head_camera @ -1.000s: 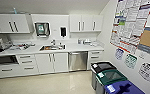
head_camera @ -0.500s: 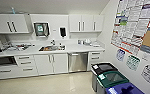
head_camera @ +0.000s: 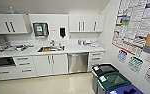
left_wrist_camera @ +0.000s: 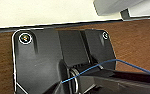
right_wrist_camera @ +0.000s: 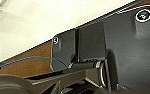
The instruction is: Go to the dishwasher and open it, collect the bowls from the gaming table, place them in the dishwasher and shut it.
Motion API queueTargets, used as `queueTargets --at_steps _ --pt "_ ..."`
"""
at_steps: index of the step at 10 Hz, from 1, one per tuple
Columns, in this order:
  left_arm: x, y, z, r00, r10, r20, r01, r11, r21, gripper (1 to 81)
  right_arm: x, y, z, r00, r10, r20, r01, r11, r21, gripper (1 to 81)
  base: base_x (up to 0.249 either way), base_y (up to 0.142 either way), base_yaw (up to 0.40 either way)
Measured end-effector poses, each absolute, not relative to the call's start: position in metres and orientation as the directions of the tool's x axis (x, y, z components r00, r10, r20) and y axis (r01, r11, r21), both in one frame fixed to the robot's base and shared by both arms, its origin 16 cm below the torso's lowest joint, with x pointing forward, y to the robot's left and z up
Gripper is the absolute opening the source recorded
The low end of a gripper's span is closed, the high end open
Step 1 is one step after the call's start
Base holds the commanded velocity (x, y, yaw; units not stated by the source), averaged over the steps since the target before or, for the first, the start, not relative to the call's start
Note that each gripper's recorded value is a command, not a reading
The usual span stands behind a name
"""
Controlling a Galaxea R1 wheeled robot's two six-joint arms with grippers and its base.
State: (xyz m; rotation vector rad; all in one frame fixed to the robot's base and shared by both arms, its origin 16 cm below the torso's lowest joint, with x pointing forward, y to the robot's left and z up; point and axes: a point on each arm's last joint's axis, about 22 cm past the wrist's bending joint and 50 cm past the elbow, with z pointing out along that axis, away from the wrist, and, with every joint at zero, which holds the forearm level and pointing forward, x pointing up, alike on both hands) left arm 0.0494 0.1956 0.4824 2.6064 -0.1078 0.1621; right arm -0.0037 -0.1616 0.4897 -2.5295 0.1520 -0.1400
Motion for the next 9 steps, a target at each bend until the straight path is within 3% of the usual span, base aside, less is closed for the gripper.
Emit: queueTargets --at_steps 9 --pt "0.0494 0.1956 0.4824 0.99 -0.045 0.136 -0.107 -0.861 0.498 81.1 -0.0041 -0.1616 0.4896 0.988 -0.139 0.064 -0.078 -0.817 -0.572 81.1 0.089 0.0 0.0"
